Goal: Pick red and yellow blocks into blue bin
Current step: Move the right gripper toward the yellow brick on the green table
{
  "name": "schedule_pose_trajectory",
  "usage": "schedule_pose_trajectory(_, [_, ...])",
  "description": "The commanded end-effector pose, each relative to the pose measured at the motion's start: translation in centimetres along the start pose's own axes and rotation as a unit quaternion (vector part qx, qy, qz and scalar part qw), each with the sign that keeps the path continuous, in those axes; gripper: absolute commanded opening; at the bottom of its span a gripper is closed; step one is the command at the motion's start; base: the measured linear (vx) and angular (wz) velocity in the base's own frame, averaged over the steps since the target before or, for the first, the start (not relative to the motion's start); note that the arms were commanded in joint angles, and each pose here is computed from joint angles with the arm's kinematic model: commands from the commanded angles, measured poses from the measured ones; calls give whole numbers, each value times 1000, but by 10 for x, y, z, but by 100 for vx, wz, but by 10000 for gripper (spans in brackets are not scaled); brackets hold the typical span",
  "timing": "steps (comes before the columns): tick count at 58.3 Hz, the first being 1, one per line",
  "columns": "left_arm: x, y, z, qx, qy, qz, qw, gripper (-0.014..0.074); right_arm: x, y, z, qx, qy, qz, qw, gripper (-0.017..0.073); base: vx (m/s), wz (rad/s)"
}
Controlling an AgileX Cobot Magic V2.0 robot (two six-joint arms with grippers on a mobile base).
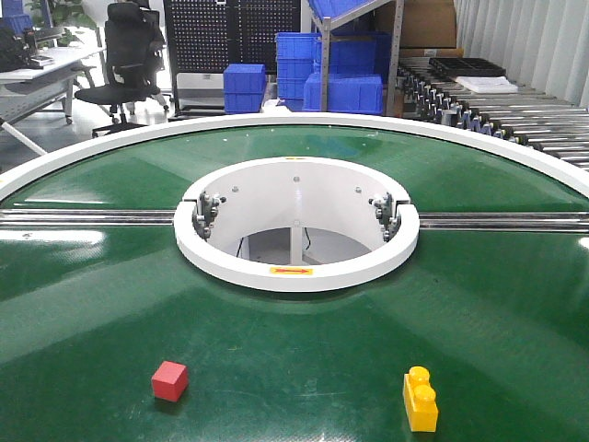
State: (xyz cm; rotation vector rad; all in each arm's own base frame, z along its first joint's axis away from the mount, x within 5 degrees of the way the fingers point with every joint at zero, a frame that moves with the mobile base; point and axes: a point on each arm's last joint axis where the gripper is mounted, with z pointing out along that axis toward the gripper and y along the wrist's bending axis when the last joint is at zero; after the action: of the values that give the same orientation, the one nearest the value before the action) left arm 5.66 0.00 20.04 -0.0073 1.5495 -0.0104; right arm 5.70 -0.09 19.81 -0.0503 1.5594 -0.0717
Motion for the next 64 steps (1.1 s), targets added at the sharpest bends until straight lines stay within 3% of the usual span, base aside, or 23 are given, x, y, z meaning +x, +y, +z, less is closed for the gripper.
schedule_pose_trajectory(1, [-16,-1,-3,4,-61,-1,998,-6,-6,0,-1,1,-43,-7,999,-10,0,0])
schedule_pose_trajectory(46, [-16,-1,-3,4,-62,-1,998,-6,-10,0,-1,1,-65,-7,998,-10,0,0])
schedule_pose_trajectory(56, [-39,-2,-8,14,-153,-18,988,-6,-35,-1,-6,4,-150,-7,989,-10,0,0])
schedule_pose_trajectory(64, [-75,-2,-18,18,-202,-31,979,-6,-68,-4,-15,8,-164,-6,986,-10,0,0])
